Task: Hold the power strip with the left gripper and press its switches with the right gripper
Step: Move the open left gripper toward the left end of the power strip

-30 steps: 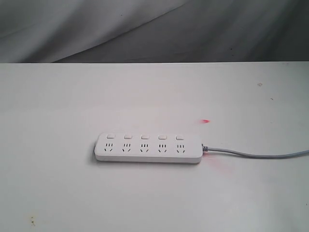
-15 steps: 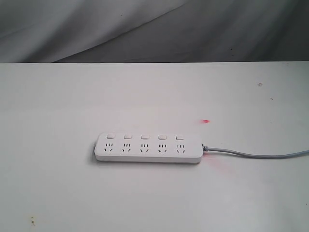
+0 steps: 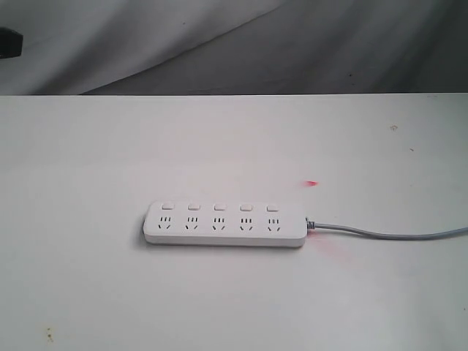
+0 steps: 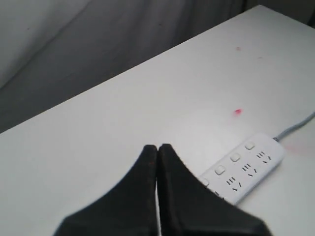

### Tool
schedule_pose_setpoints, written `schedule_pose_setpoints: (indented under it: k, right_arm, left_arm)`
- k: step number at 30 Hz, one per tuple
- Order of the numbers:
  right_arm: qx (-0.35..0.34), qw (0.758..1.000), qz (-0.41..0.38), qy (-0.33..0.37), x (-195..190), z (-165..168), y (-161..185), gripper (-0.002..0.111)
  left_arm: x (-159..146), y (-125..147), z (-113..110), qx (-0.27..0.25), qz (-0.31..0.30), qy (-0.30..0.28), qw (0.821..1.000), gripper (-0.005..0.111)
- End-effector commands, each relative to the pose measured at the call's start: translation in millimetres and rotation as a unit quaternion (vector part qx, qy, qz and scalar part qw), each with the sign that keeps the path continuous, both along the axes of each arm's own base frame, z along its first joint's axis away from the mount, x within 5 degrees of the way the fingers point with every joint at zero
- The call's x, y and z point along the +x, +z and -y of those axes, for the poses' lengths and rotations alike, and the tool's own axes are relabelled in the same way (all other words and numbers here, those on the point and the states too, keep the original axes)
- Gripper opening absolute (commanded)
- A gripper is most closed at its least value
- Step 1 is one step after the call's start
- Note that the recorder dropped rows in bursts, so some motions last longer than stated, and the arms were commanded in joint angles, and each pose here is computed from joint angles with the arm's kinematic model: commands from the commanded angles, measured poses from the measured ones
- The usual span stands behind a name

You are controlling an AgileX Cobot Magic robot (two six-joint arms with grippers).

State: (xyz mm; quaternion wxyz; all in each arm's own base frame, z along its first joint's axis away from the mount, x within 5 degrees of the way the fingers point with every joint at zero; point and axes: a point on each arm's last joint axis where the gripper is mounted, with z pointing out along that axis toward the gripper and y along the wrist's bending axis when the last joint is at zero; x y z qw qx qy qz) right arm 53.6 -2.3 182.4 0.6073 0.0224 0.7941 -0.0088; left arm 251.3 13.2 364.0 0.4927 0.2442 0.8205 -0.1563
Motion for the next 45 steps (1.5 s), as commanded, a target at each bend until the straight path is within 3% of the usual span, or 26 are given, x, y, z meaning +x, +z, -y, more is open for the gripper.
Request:
schedule_pose_setpoints:
  k: [1,5,18,34,38,45]
  right_arm:
    - [-0.009,1.000,0.002,-0.004,-0.3,0.8,-0.6,0.000]
    - [-0.008,1.000,0.002,-0.004,-0.3,0.8,-0.6,0.000]
    - [-0.009,1.000,0.002,-0.004,-0.3,0.8,-0.6,0.000]
    - [-0.009,1.000,0.002,-0.004,-0.3,0.8,-0.6,0.000]
    - [-0.009,1.000,0.002,-0.004,-0.3,0.8,-0.6,0.000]
    - [-0.009,1.000,0.002,-0.004,-0.3,0.8,-0.6,0.000]
  left_arm:
    - [9.4,-13.4,-14.3,-0.021,0.053,-0.132,0.990,0.001]
    - [27.0,-36.8,-34.6,-0.017,0.049,-0.128,0.990,0.001]
    - [65.5,-90.3,-50.8,-0.065,0.042,-0.133,0.988,0.001]
    - [65.8,-107.5,-45.3,0.016,0.054,-0.204,0.977,0.001]
    - [69.0,-115.7,-44.1,0.011,0.044,-0.210,0.977,0.001]
    - [83.3,-154.1,-29.2,-0.023,-0.006,-0.240,0.971,0.001]
